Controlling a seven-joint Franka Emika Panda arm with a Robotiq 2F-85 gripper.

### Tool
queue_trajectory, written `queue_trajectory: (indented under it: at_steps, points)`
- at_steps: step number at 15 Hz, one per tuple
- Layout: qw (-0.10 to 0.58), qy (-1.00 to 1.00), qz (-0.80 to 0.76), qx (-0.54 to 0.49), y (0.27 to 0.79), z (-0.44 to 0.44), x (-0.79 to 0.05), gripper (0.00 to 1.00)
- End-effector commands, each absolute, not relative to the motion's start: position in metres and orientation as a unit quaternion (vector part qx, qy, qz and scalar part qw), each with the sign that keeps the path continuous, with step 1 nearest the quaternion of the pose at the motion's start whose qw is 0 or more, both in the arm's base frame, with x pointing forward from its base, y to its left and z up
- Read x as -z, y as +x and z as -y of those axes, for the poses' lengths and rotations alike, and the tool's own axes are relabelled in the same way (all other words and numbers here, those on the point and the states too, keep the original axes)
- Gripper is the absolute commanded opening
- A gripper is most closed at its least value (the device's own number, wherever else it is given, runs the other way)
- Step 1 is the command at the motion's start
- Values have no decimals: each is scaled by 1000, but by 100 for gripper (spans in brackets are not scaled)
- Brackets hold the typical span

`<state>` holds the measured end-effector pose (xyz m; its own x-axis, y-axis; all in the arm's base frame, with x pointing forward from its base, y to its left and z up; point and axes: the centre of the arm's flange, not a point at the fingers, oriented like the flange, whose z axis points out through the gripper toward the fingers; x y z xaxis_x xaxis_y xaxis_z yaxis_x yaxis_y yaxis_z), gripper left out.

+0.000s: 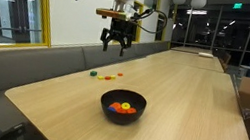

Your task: Pick up the orange objects from the table and put them in the bowl

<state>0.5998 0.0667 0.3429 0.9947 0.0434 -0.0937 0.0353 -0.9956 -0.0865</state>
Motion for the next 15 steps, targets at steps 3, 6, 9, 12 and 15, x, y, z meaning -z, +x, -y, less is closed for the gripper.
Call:
queue_trajectory:
  at_steps: [3, 6, 9, 12, 15]
  points:
    - [46, -998, 20, -26, 705, -108, -309, 100]
    - [51, -999, 8, -13, 731, -127, -286, 100]
    - [47, -999, -11, -8, 748, -140, -262, 100]
    - [42, -998, -37, -9, 757, -148, -233, 100]
    - [37, -997, -61, -4, 760, -152, -207, 100]
